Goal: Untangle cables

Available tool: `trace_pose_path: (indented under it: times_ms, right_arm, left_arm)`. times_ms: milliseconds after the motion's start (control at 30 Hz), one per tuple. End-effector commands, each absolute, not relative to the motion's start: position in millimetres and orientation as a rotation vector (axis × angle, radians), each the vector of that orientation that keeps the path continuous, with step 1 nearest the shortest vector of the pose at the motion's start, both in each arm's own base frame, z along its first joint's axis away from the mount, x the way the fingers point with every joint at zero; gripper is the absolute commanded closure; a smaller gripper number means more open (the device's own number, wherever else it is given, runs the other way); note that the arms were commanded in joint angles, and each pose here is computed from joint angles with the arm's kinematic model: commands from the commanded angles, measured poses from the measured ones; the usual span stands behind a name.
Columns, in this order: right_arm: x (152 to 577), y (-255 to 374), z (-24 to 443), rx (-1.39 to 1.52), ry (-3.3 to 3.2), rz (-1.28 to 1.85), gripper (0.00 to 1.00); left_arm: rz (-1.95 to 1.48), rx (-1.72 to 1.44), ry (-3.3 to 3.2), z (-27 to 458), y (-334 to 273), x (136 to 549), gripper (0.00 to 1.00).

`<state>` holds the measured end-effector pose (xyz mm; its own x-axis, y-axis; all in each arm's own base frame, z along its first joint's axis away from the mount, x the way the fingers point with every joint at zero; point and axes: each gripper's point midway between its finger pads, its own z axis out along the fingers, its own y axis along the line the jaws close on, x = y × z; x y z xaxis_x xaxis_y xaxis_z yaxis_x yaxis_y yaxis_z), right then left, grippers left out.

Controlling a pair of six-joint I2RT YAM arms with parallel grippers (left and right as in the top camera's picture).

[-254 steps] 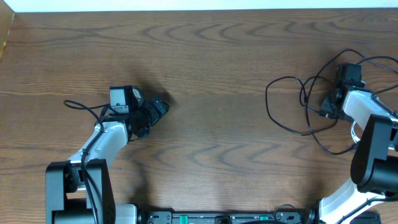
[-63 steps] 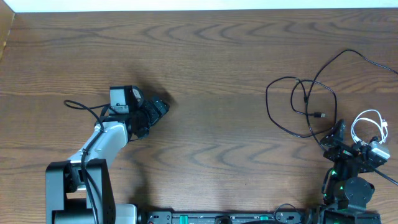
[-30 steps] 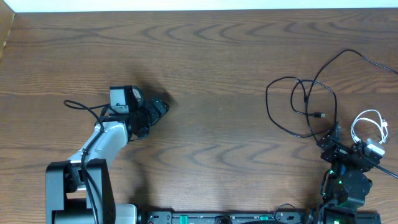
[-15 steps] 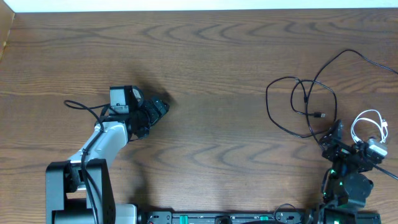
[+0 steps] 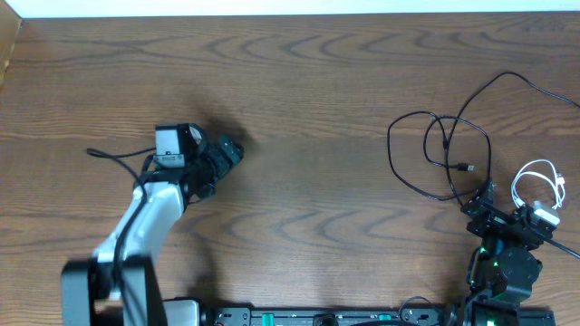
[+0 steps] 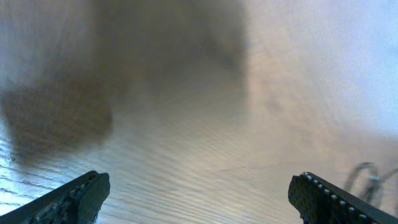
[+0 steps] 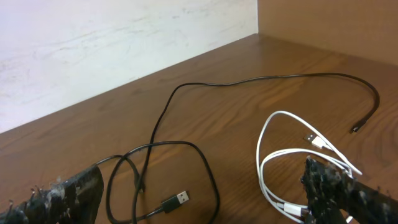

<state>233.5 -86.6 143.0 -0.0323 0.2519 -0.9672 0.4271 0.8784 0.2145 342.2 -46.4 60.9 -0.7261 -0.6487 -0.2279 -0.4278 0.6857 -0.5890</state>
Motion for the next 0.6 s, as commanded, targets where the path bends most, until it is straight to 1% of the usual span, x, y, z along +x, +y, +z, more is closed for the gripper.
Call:
trace_pose_path:
  times_ms: [0, 167, 333, 467, 567]
  right_arm:
    - [233, -87, 141, 0.533, 1.633, -0.160, 0.01]
    - [233, -87, 141, 0.533, 1.633, -0.160, 0.01]
    - [233, -87, 141, 0.533, 1.634, -0.160, 0.01]
    - [233, -87, 141, 0.533, 1.634, -0.160, 0.01]
    - [233, -87, 141, 0.533, 1.633, -0.160, 0.01]
  left_arm:
    - [-0.723, -0.749, 2.335, 111, -43, 348, 0.02]
    - [-0.758, -0.613, 2.105, 194, -44, 338, 0.02]
    - [-0.783, -0.468, 1.848, 279, -45, 303, 0.02]
    - [-0.791, -0.389, 1.700, 323, -47, 272, 0.02]
    - [-0.793, -0.348, 1.623, 343, -48, 254, 0.02]
